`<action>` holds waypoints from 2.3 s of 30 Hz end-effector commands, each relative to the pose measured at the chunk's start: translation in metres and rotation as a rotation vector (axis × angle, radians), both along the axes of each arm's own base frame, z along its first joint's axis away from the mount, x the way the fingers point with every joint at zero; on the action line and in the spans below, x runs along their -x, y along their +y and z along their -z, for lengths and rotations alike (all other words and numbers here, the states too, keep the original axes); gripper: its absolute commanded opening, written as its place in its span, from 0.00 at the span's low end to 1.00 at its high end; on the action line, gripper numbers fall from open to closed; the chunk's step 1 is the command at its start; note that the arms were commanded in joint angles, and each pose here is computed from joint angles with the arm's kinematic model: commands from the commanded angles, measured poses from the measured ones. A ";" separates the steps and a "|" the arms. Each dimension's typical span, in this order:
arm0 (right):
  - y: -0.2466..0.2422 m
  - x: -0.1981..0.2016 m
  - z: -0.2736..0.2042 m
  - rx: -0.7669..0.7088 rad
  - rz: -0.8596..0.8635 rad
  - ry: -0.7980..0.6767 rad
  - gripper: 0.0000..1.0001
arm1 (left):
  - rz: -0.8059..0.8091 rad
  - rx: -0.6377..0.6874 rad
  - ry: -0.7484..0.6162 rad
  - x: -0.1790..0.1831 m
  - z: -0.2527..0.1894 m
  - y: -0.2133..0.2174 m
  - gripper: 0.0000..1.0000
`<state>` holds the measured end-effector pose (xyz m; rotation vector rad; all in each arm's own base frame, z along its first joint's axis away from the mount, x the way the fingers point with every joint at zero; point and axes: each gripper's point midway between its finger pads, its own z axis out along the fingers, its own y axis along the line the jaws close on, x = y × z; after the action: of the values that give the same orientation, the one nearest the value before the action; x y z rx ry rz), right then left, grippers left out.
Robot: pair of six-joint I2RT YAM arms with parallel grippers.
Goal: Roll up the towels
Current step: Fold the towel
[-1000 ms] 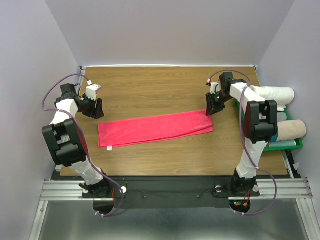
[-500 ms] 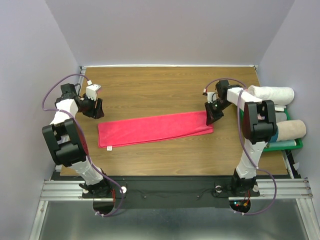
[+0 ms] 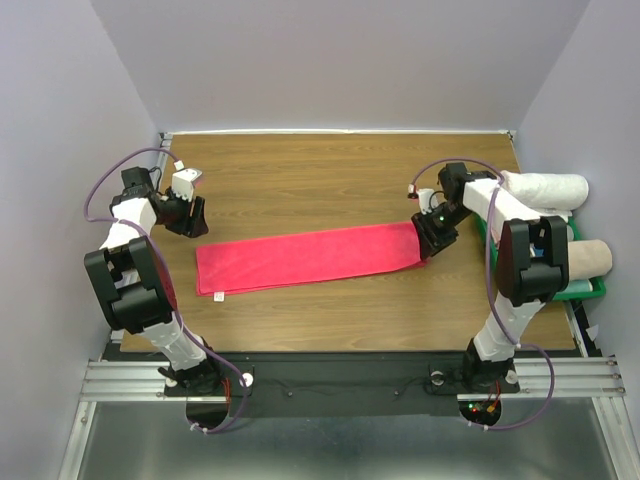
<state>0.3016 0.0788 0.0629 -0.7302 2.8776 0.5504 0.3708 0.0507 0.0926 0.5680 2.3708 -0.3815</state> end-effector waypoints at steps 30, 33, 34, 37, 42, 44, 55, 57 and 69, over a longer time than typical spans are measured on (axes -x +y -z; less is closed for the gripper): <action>0.023 -0.003 0.051 -0.013 -0.039 0.098 0.34 | -0.096 -0.069 0.214 -0.027 0.060 -0.042 0.19; 0.034 0.031 0.051 -0.034 -0.087 0.163 0.34 | -0.081 -0.048 0.193 -0.085 0.062 -0.054 0.18; 0.046 0.046 0.049 -0.048 -0.131 0.198 0.35 | -0.068 -0.044 0.185 -0.101 0.062 -0.061 0.18; 0.089 0.086 0.044 -0.131 -0.234 0.278 0.36 | -0.018 -0.019 0.034 -0.188 0.023 -0.089 0.19; 0.132 0.118 0.027 -0.235 -0.350 0.314 0.39 | 0.027 0.065 -0.065 -0.230 -0.013 -0.120 0.31; 0.138 0.113 0.008 -0.279 -0.362 0.270 0.39 | 0.018 0.049 -0.060 -0.220 -0.014 -0.117 0.36; 0.103 0.045 -0.011 -0.097 -0.137 -0.008 0.40 | 0.199 -0.061 -0.264 -0.090 -0.083 -0.168 0.50; 0.092 0.043 -0.001 -0.047 -0.113 0.005 0.40 | 0.223 -0.135 -0.303 -0.065 -0.084 -0.175 0.50; 0.073 0.075 0.056 0.031 -0.108 0.209 0.34 | 0.708 0.006 -0.261 0.153 -0.066 -0.382 0.64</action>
<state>0.2269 0.1492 0.0190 -0.8944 3.0441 0.6037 0.2697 -0.2832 0.1453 1.3463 1.9302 -0.4783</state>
